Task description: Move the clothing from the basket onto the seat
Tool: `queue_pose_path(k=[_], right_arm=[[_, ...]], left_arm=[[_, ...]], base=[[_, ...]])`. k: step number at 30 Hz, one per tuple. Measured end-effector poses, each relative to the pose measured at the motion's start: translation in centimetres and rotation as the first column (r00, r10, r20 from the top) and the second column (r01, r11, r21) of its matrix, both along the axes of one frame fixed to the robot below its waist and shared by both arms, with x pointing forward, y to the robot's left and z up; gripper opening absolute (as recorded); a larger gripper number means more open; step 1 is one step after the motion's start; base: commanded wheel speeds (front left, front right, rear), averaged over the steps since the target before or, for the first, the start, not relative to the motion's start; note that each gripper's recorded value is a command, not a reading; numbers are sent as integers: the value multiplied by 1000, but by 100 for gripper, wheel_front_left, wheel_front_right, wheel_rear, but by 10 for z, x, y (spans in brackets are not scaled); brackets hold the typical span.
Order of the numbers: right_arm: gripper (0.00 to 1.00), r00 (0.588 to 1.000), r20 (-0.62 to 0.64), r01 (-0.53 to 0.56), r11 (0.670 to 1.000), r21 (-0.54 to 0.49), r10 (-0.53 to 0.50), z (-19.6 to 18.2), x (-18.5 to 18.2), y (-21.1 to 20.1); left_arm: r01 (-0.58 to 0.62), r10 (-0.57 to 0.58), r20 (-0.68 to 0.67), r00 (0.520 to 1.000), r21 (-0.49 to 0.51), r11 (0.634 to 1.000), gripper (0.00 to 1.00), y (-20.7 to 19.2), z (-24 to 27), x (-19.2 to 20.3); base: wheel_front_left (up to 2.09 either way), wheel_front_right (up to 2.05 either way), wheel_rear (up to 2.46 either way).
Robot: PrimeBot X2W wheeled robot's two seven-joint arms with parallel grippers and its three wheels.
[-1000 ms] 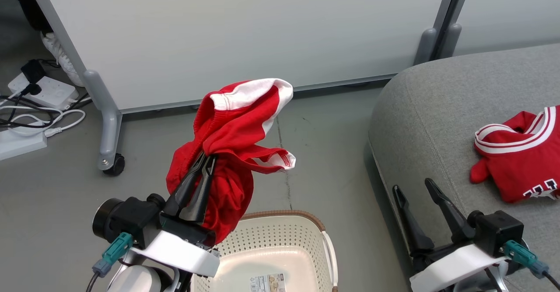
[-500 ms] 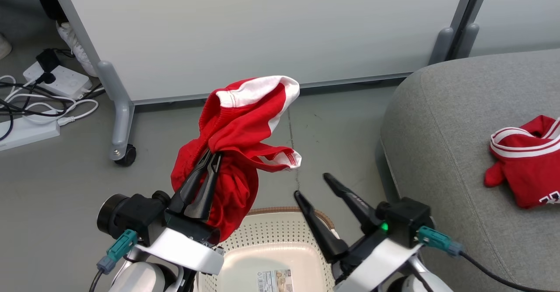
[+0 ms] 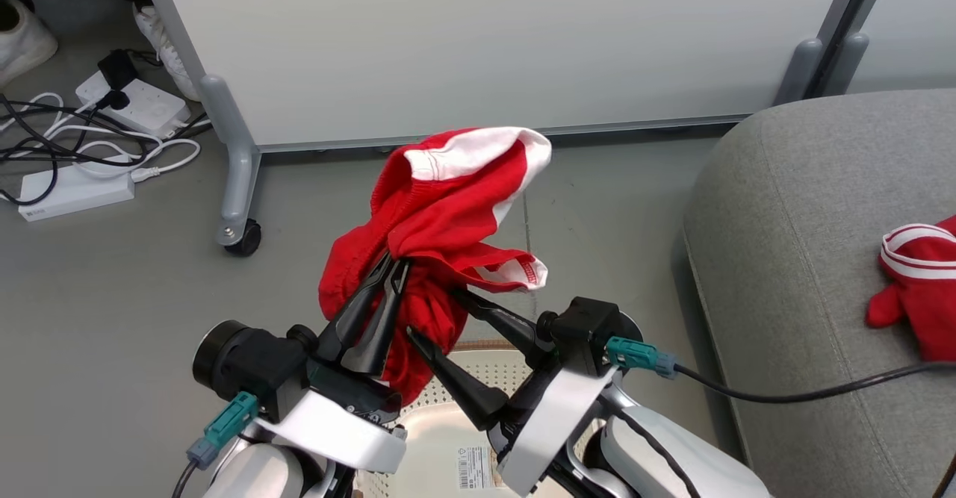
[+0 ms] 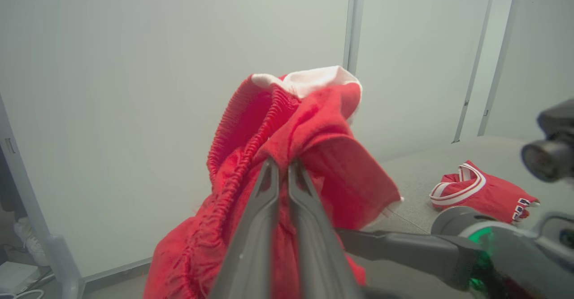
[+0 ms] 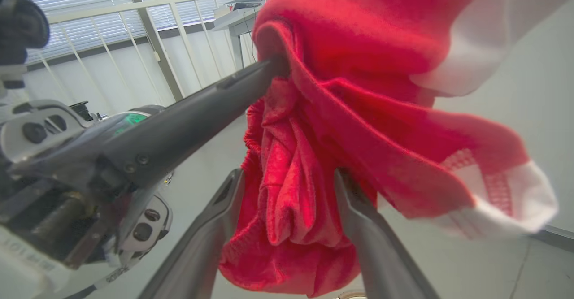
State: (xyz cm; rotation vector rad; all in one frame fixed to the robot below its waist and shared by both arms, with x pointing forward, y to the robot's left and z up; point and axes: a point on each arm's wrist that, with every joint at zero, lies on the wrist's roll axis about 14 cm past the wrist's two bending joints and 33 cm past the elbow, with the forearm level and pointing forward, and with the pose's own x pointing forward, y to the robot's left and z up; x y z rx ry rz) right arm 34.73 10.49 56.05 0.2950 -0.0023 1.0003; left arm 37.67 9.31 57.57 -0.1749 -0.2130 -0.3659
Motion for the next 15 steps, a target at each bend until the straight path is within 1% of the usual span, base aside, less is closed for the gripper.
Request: queue_pose_path(k=[5, 6, 7, 8, 9, 15], right_arm=[[100, 999, -1, -43, 999, -22, 43, -5, 8, 12], [100, 999, -9, -46, 999, -14, 46, -4, 9, 13], [49, 998, -12, -55, 998, -27, 54, -7, 10, 15], [40, 998, -15, -60, 998, -34, 60, -9, 10, 16], [0, 998, -19, -63, 998, -28, 62, -9, 11, 17], [0, 998, -30, -64, 998, -17, 64, -9, 14, 18]], left_arm=[[10, -10, -7, 1000, 0, 1000, 0, -2, -3, -1], [11, -11, -8, 1000, 0, 1000, 0, -2, -3, -1], [11, -11, -10, 1000, -1, 1000, 0, -3, -4, -1], [15, -15, -9, 1000, -2, 1000, 0, -3, -4, -2], [15, -15, -9, 1000, -2, 1000, 0, -4, -4, -2], [18, -18, 2, 1000, -1, 1000, 0, -4, -1, 0]], base=[[0, 0, 0], [0, 0, 0], [0, 0, 0], [0, 0, 0], [0, 0, 0], [0, 0, 0]])
